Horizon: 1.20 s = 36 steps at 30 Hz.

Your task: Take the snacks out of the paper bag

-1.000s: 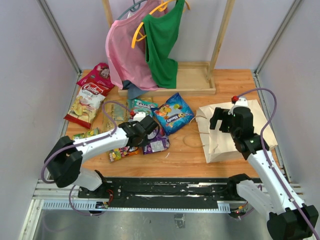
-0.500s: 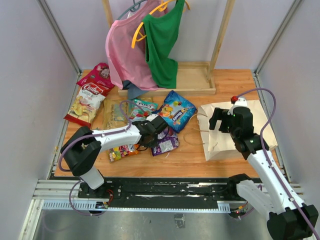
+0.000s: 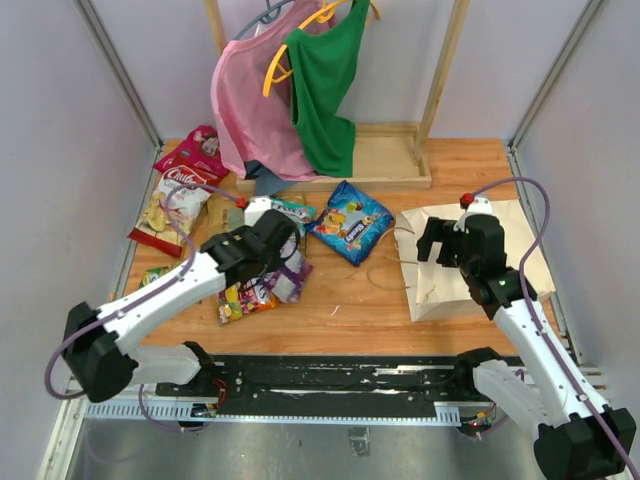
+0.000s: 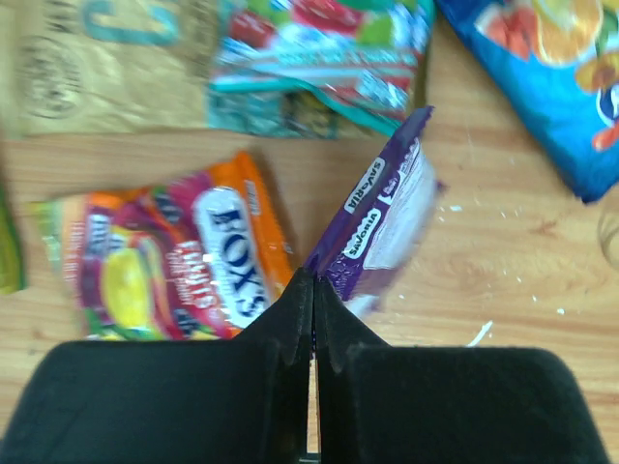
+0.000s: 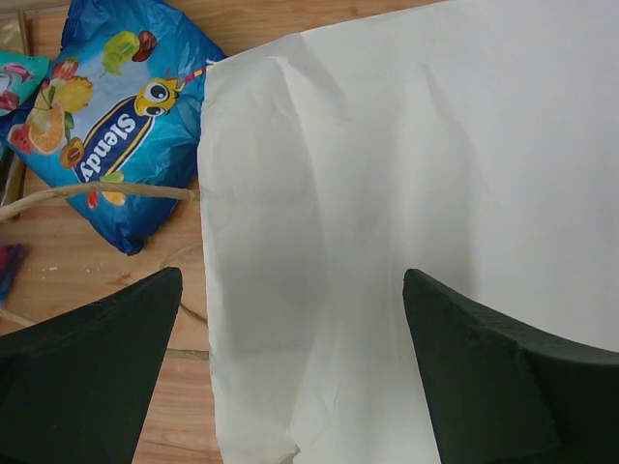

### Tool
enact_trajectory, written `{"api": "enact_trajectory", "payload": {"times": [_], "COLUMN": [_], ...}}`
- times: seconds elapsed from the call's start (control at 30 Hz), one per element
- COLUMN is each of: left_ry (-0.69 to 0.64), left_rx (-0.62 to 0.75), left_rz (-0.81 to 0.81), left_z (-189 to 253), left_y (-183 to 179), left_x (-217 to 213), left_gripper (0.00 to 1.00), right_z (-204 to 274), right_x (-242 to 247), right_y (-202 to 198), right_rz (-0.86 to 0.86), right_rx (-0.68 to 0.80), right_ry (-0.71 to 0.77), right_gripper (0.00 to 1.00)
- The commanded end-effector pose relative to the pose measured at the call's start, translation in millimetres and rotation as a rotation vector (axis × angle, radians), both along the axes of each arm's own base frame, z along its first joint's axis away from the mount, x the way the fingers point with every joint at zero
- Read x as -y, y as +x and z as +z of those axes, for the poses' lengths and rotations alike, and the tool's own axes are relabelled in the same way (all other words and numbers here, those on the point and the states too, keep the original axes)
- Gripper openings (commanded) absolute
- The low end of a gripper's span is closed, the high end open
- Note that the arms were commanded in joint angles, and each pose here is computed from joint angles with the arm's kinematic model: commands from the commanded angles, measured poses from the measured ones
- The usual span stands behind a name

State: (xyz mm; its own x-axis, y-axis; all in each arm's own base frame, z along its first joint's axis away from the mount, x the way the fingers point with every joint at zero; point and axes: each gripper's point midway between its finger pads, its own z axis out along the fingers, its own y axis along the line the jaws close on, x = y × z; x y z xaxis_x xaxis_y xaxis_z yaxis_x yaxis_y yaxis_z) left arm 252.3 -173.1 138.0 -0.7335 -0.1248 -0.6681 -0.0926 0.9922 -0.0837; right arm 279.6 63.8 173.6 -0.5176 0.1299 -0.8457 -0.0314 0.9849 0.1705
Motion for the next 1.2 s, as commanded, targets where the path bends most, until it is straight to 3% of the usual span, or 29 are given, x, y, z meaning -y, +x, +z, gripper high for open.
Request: {"api": "enact_trajectory", "payload": {"times": [0.0, 0.1, 0.2, 0.3, 0.4, 0.57, 0.8, 1.0, 1.17], "left_ry": [0.09, 0.135, 0.29, 0.459, 0.487, 0.393, 0.32, 0.039, -0.045], "left_rx": [0.084, 0.028, -0.082, -0.077, -0.039, -0.012, -0.078, -0.142, -0.162], "left_rz": [0.101, 0.074, 0.062, 0.048, 0.004, -0.084, -0.141, -0.241, -0.239], "left_z": [30, 4, -32, -48, -42, -32, -54, -69, -76], "left_y": [-3, -1, 2, 7, 11, 19, 11, -11, -13], "left_x": [-49, -43, -33, -12, 20, 58, 80, 127, 143], "left_gripper": [0.01, 0.0, 0.01, 0.01, 0.01, 0.0, 0.01, 0.0, 0.01], "right_z": [-1, -1, -2, -1, 1, 0, 1, 0, 0], "right_x": [0, -4, -6, -4, -2, -3, -4, -4, -4], "right_y": [0, 2, 1, 0, -1, -1, -1, -2, -2], "right_rz": [-0.002, 0.011, 0.024, 0.017, 0.01, 0.017, 0.019, 0.022, 0.022], "right_rx": [0.006, 0.007, -0.004, 0.001, 0.013, 0.01, 0.013, 0.011, 0.011], "right_ry": [0.017, 0.031, 0.035, 0.027, 0.024, 0.026, 0.029, 0.031, 0.029], "right_gripper": [0.98, 0.98, 0.98, 0.98, 0.98, 0.98, 0.98, 0.98, 0.98]}}
